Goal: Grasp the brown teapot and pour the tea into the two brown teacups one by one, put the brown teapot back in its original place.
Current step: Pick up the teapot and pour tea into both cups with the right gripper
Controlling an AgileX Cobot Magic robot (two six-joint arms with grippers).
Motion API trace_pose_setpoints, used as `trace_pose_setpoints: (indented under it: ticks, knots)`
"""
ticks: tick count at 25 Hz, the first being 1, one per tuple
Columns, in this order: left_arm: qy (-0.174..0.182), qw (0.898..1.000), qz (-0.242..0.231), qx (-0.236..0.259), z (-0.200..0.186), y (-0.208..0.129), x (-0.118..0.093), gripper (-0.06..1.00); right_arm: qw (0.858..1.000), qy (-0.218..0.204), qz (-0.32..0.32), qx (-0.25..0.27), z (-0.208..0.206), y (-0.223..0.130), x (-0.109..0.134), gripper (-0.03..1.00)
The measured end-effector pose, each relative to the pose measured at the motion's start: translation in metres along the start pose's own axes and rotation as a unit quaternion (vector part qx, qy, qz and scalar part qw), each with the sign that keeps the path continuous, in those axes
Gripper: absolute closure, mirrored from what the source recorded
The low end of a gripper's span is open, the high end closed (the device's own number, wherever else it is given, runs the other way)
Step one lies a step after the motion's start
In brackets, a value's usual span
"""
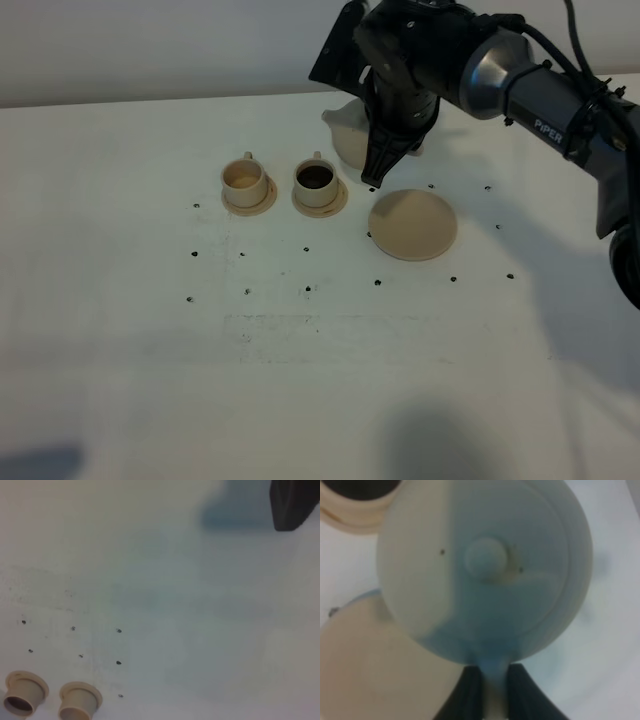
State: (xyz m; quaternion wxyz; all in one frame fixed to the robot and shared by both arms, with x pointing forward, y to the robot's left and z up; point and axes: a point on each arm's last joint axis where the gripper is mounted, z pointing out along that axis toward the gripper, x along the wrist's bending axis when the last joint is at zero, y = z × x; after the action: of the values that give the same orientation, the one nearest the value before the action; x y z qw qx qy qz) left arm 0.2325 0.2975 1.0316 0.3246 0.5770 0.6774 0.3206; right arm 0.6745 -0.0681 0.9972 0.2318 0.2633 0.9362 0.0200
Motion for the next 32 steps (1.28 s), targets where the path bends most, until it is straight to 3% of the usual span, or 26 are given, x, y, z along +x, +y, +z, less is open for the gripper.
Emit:
trace_pose_setpoints:
  ticks: [15,24,28,32]
  knots:
    - [0.0,1.0,0.0,0.0,0.0,0.0,0.0,0.63,0.999,0.042,0.028,0.012,0.045,-0.005,0.005,0.87]
    - [0.0,1.0,0.0,0.0,0.0,0.0,0.0,0.63,1.0,-0.004,0.019,0.02,0.005,0.005,-0.014,0.87]
    - [0.0,1.0,0.0,0.0,0.0,0.0,0.0,0.63,1.0,-0.018,-0.005,-0.009,-0.023,0.02,-0.003,0.87]
    - [0.0,1.0,0.0,0.0,0.0,0.0,0.0,0.63,0.998,-0.019,-0.05,-0.031,-0.04,0.037,0.023,0.87]
